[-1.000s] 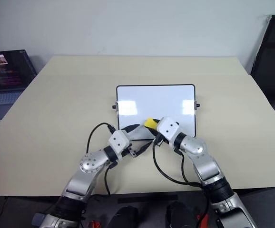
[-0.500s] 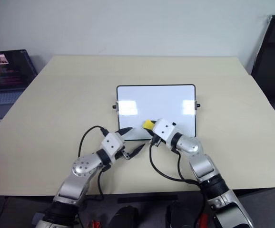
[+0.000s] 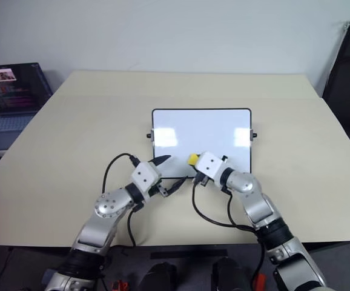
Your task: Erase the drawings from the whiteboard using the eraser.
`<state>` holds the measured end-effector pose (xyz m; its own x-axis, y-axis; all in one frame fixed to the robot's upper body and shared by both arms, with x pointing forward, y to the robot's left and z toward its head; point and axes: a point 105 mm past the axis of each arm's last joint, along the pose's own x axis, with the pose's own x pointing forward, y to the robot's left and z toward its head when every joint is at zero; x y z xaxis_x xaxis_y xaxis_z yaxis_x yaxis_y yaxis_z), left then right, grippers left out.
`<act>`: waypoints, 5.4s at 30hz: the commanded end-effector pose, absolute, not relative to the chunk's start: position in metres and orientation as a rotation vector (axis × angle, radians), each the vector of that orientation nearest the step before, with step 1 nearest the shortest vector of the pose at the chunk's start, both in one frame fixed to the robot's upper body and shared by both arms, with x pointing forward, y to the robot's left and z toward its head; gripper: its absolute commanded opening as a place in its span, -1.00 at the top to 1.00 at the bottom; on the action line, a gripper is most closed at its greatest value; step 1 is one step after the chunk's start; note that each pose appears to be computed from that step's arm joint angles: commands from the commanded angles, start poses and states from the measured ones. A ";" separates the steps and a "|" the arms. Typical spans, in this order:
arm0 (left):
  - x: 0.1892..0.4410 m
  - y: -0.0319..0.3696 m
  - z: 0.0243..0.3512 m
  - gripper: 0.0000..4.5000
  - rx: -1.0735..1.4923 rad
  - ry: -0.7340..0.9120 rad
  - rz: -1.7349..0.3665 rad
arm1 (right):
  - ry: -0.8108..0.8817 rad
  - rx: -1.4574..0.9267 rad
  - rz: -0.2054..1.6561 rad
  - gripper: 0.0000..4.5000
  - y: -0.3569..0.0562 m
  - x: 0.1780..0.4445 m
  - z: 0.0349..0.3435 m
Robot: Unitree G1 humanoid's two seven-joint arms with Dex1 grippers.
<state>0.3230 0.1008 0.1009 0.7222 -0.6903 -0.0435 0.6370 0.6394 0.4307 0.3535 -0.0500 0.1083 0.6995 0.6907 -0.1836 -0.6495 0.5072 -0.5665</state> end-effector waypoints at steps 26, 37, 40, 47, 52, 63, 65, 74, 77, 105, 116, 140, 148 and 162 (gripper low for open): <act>0.327 0.093 0.111 -1.00 0.426 -0.188 -0.776 | -0.148 -0.668 0.720 0.49 -0.070 0.343 0.123; 0.325 0.097 0.111 -1.00 0.438 -0.188 -0.766 | -0.218 -0.671 0.826 0.49 -0.030 0.341 0.119; 0.325 0.098 0.112 -1.00 0.442 -0.189 -0.761 | -0.203 -0.695 0.826 0.49 -0.028 0.346 0.114; 0.326 0.099 0.113 -1.00 0.443 -0.189 -0.747 | -0.110 -0.800 0.781 0.49 -0.043 0.364 0.099; 0.326 0.098 0.113 -1.00 0.442 -0.187 -0.750 | -0.075 -0.827 0.779 0.49 -0.055 0.361 0.092; 0.328 0.094 0.112 -1.00 0.438 -0.185 -0.771 | 0.068 -0.874 0.713 0.49 -0.110 0.345 0.074; 0.328 0.094 0.111 -1.00 0.436 -0.183 -0.773 | 0.083 -0.880 0.701 0.49 -0.117 0.343 0.073; 0.327 0.090 0.109 -1.00 0.424 -0.183 -0.788 | 0.040 -0.819 0.675 0.49 -0.118 0.340 0.092; 0.327 0.090 0.109 -1.00 0.422 -0.182 -0.794 | -0.015 -0.743 0.670 0.49 -0.114 0.337 0.107; 0.295 0.028 0.109 -1.00 0.185 -0.098 -1.453 | 0.221 -0.094 0.003 0.49 -0.260 0.315 0.131; 0.296 0.033 0.103 -1.00 0.234 -0.068 -1.484 | 0.333 0.006 -0.010 0.49 -0.263 0.315 0.107; 0.300 0.042 0.100 -1.00 0.268 -0.054 -1.437 | 0.286 -0.016 -0.023 -0.99 -0.266 0.322 0.113; 0.314 0.069 0.100 -1.00 0.226 -0.069 -1.171 | 0.189 0.053 -0.095 -0.99 -0.272 0.309 0.125; 0.291 0.132 0.091 -1.00 0.091 -0.059 -0.513 | 0.020 0.056 -0.030 -0.99 -0.210 0.248 0.105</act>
<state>0.2911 0.1247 0.0748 0.8427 -0.5382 -0.0154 0.5380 0.8405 0.0637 0.2492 -0.2192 0.0855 0.9918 -0.0508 -0.1173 0.0614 0.9942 0.0884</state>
